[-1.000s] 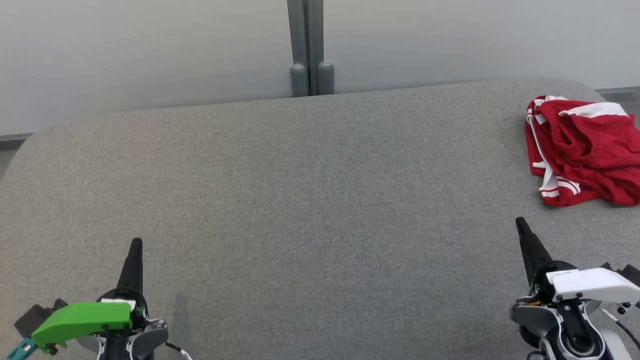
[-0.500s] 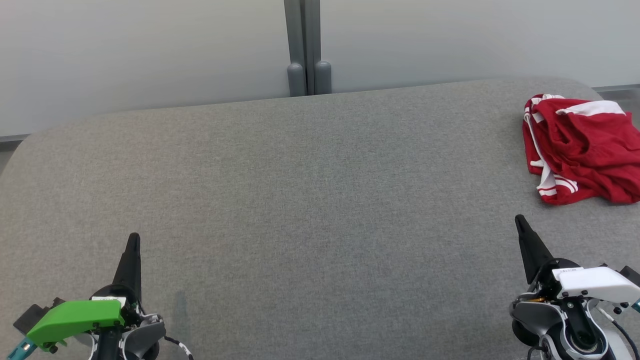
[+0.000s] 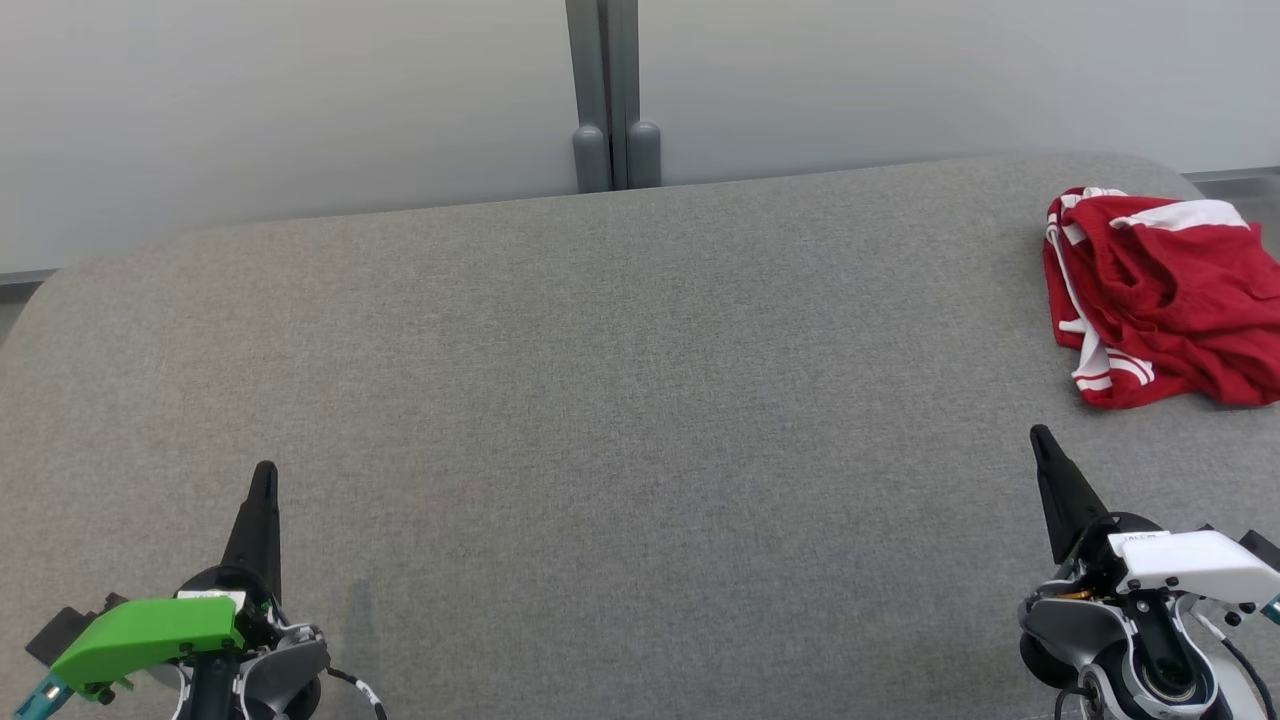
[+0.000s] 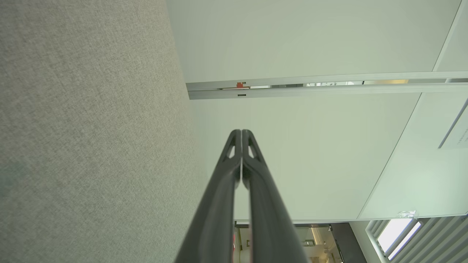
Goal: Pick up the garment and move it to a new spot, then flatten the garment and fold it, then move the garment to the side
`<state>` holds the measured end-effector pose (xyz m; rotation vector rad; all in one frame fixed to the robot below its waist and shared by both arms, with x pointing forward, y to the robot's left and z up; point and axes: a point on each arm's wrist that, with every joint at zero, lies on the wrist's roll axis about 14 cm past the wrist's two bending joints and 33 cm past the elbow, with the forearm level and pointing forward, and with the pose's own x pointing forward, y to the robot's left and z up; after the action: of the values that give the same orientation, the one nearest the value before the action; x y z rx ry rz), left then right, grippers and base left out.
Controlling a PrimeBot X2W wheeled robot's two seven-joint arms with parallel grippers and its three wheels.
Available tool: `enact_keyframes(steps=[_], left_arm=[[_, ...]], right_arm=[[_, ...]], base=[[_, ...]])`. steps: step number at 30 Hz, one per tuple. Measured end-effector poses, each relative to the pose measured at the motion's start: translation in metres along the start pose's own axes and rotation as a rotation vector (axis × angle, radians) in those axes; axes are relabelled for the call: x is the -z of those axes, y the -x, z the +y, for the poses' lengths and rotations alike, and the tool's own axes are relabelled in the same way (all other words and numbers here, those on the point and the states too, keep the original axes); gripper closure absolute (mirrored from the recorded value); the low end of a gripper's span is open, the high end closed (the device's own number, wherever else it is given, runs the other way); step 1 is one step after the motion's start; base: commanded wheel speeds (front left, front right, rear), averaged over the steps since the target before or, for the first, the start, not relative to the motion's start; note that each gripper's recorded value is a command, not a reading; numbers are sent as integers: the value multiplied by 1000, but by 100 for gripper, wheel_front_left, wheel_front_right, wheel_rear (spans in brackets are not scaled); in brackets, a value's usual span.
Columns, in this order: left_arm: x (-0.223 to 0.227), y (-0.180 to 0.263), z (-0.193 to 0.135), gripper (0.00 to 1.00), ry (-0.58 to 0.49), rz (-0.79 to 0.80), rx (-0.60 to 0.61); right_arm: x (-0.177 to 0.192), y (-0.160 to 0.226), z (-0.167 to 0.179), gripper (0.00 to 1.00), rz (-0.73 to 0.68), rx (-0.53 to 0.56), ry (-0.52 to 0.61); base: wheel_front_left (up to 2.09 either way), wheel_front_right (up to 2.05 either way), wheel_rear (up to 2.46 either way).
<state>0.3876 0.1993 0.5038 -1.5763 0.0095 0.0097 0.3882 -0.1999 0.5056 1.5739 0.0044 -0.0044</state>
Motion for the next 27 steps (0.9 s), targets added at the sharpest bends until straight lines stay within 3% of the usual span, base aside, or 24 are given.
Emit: enact_keyframes(steps=[27], left_arm=[[0,0,0,100,0,0,0]], right_arm=[[0,0,0,100,-2,0,-3]], base=[[0,0,0]])
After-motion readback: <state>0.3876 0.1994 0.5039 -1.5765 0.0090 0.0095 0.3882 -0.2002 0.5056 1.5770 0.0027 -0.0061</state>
